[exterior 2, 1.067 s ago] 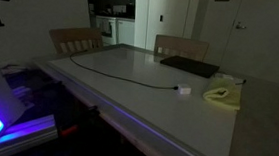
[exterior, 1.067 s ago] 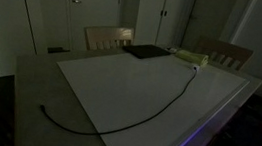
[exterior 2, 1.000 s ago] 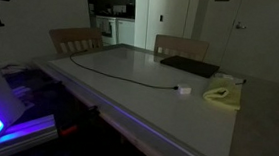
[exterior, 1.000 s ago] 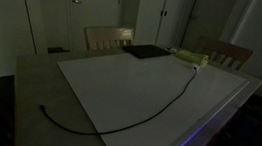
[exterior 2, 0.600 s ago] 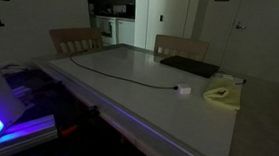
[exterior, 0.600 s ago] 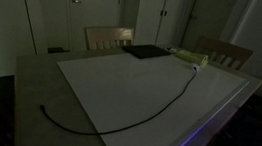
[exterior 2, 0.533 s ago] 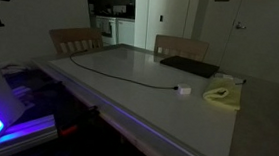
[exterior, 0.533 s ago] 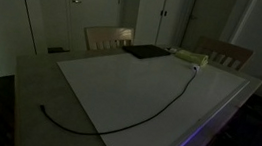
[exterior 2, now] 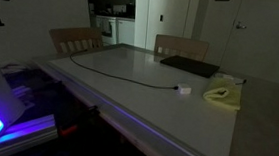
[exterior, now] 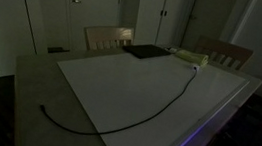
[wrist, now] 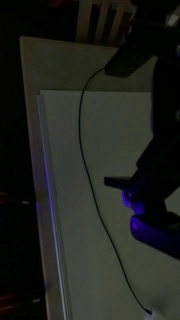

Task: Coil the phone charger once

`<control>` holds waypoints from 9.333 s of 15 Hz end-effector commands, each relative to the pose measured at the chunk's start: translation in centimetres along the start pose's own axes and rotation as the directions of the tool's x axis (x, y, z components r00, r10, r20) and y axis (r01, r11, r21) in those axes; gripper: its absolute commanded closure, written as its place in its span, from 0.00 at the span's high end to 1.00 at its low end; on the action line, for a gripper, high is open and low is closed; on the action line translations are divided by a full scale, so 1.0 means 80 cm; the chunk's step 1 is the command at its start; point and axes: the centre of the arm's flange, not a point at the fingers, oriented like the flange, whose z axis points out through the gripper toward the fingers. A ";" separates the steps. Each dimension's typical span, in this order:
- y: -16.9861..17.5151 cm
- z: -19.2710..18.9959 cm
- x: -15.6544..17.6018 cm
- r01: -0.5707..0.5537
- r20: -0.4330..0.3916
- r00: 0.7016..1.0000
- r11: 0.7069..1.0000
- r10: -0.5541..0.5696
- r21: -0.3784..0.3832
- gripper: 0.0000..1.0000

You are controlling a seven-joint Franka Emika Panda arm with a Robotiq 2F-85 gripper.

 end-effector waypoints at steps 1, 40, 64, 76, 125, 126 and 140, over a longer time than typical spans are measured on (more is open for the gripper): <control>-0.027 0.032 0.014 0.043 0.023 0.999 0.998 -0.044 0.049 1.00; -0.255 0.281 0.252 0.287 0.106 0.946 0.944 -0.306 0.163 1.00; -0.363 0.385 0.224 0.298 0.035 0.955 0.953 -0.296 -0.063 1.00; -0.372 0.419 0.238 0.300 0.008 0.954 0.953 -0.300 -0.041 1.00; -0.355 0.487 0.298 0.165 -0.107 0.980 0.985 -0.170 -0.049 0.18; -0.355 0.486 0.297 0.165 -0.108 0.980 0.985 -0.169 -0.047 0.10; -0.339 0.409 0.323 0.168 -0.186 0.964 0.978 -0.188 -0.120 0.02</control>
